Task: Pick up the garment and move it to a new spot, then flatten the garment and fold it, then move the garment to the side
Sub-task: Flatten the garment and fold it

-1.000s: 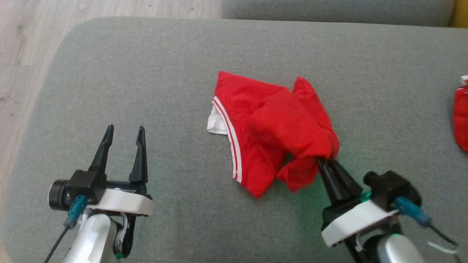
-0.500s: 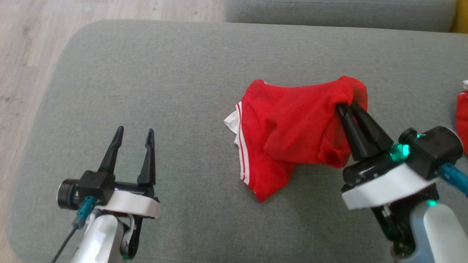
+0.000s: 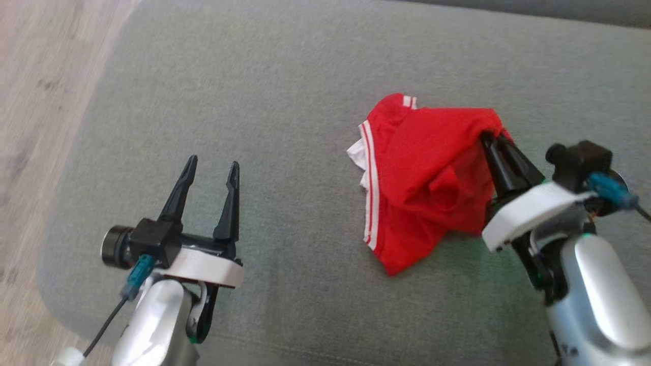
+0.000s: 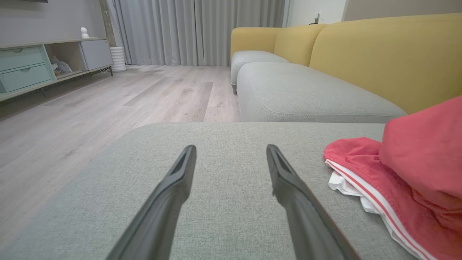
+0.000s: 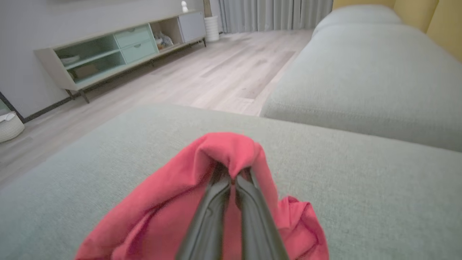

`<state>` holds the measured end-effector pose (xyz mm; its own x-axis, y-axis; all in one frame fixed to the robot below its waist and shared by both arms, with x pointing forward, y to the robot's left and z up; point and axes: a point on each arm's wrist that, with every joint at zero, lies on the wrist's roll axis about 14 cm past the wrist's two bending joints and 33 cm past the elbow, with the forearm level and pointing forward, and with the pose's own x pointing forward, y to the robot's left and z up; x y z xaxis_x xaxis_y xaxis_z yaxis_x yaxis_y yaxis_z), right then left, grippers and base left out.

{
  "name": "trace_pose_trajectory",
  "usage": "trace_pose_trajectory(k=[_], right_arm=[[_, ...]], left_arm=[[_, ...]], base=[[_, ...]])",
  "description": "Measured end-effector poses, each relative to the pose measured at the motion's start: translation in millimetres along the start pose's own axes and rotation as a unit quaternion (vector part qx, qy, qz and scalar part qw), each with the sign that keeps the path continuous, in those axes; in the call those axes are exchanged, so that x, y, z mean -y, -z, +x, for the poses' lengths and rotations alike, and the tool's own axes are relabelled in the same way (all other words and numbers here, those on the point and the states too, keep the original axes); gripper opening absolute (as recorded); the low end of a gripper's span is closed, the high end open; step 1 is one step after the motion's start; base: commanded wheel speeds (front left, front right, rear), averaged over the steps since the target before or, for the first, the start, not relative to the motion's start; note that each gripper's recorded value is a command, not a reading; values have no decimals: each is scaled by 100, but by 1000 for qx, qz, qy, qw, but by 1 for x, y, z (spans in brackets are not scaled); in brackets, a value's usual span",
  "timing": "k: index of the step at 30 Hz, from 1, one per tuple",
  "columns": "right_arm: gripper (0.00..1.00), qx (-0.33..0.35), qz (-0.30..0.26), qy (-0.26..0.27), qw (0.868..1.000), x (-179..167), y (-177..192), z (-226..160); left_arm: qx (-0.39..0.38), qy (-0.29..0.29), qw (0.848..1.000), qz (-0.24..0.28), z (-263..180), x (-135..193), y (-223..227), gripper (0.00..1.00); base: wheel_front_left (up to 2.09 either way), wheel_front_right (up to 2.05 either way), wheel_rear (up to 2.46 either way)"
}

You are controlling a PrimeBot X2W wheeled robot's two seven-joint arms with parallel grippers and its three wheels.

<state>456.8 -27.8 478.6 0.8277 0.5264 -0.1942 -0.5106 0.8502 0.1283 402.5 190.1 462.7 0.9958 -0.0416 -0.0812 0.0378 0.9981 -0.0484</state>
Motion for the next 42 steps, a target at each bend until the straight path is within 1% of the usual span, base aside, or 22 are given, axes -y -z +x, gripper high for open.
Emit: trace_pose_trajectory(k=[4, 5, 6, 10, 15, 19, 22, 25, 30, 33, 39, 42], right_arm=[[0, -33, 12, 7, 999, 13, 24, 23], [29, -35, 14, 12, 999, 18, 27, 28], [100, -37, 20, 18, 999, 23, 30, 31], [100, -26, 30, 48, 998, 43, 31, 34], [100, 25, 43, 80, 996, 59, 13, 22], [100, 87, 22, 111, 990, 78, -20, 3], [100, 114, 1, 128, 985, 84, -36, -16], [100, 113, -2, 138, 984, 79, -31, -38], [100, 80, 19, 161, 984, 70, -1, -79], [100, 67, 25, 170, 983, 65, 7, -99], [100, 65, 19, 174, 982, 57, 2, -117], [100, 72, 30, 173, 982, 56, -2, -118]], left_arm=[[-6, -3, 1000, 1, 3, -2, 4, 100], [-8, -3, 1000, 0, 2, -2, 5, 100], [-10, -3, 1000, -1, 2, -3, 7, 100], [-12, -3, 1000, 3, 1, -3, 7, 100], [-6, 5, 1000, 1, 3, 2, 3, 100], [-1, 14, 1000, 5, 5, 9, 1, 100], [6, 16, 1000, 8, 7, 11, -4, 100], [6, 23, 1000, 9, 7, 15, -4, 100], [4, 31, 999, 11, 7, 21, -2, 100], [3, 36, 999, 15, 8, 24, -1, 100], [2, 48, 999, 22, 11, 31, 0, 100], [0, 49, 999, 23, 12, 32, 1, 100]], base=[[0, 0, 0], [0, 0, 0], [0, 0, 0], [0, 0, 0], [0, 0, 0], [0, 0, 0], [0, 0, 0], [0, 0, 0], [0, 0, 0], [0, 0, 0], [0, 0, 0], [0, 0, 0]])
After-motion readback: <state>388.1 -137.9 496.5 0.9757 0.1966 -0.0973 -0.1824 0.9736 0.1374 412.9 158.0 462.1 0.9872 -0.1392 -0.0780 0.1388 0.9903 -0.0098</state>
